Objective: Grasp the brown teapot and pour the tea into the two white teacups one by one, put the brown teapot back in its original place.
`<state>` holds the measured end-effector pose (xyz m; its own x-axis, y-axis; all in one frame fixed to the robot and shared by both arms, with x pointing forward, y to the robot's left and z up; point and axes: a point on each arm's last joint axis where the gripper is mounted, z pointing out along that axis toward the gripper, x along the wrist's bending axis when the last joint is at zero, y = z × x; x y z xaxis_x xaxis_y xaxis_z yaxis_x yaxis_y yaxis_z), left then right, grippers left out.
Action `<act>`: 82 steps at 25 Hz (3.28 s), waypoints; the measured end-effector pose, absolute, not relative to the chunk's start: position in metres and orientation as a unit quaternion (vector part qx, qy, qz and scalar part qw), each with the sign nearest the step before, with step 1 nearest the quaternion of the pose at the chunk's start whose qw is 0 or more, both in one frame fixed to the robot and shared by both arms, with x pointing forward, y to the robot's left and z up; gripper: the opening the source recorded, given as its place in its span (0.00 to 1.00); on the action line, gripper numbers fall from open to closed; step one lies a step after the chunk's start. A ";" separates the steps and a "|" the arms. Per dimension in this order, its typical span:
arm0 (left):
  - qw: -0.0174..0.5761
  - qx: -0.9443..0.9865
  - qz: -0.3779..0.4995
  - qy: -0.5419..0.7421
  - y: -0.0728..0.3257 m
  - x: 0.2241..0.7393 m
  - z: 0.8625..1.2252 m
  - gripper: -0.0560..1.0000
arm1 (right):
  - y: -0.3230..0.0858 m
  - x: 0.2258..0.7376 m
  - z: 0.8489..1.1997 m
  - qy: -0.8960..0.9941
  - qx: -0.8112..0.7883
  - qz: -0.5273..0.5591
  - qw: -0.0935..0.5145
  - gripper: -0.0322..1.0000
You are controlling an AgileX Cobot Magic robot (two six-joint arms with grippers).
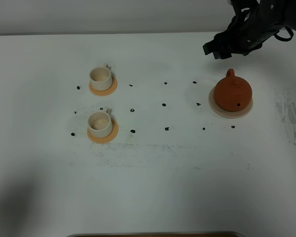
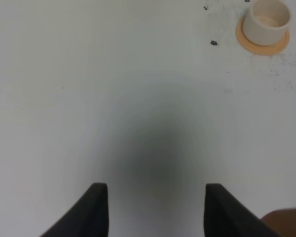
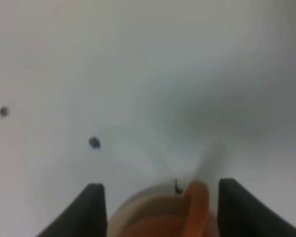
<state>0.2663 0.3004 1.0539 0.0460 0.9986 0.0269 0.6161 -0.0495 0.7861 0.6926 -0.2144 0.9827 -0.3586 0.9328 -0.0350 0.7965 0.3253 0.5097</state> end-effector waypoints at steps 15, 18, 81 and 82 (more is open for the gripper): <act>0.305 0.655 0.307 0.619 0.300 0.266 1.052 0.49 | -0.226 0.716 0.957 0.796 0.578 0.114 0.142 0.53; 0.305 0.655 0.307 0.619 0.300 0.266 1.052 0.49 | -0.233 0.716 0.957 0.792 0.584 0.109 0.141 0.53; 0.298 0.656 0.313 0.619 0.302 0.266 1.052 0.49 | -0.246 0.720 0.930 0.788 0.598 0.098 0.108 0.53; 0.298 0.656 0.313 0.619 0.302 0.266 1.052 0.49 | -0.247 0.720 0.930 0.789 0.596 0.095 0.110 0.53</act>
